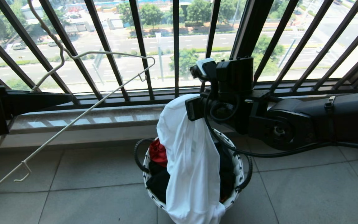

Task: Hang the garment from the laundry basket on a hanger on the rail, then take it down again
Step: Pick up clothes from the basket

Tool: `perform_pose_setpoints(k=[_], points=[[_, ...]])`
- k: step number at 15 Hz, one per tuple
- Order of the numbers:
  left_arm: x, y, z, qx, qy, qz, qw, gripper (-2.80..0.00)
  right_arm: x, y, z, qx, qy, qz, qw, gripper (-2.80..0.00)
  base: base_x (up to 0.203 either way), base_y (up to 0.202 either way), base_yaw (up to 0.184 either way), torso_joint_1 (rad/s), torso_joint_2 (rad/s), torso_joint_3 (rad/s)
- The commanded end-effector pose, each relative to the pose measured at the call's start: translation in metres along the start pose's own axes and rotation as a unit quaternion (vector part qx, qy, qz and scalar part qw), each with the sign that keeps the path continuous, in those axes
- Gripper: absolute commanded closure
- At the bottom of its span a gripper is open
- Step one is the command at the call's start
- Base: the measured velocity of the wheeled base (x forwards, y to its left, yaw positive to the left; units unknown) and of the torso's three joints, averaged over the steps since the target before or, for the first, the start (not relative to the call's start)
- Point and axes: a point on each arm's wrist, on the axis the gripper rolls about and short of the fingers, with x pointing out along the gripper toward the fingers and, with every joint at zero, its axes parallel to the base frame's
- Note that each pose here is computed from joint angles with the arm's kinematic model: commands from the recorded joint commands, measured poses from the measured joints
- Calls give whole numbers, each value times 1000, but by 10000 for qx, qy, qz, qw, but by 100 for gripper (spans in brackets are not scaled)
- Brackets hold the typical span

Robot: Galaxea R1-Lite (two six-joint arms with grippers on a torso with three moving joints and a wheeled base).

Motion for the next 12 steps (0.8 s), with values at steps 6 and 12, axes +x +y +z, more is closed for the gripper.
perform_pose_setpoints(k=[6, 12], points=[[-3, -2, 0, 39, -36, -20, 10000, 0, -7, 4, 3, 2, -38, 61, 10000, 0, 0, 0, 0, 2, 2, 201], [10, 4, -3, -42, 119, -108, 9999, 0, -19, 1, 0, 55, 34, 60, 10000, 0, 0, 0, 0, 1, 2, 205]])
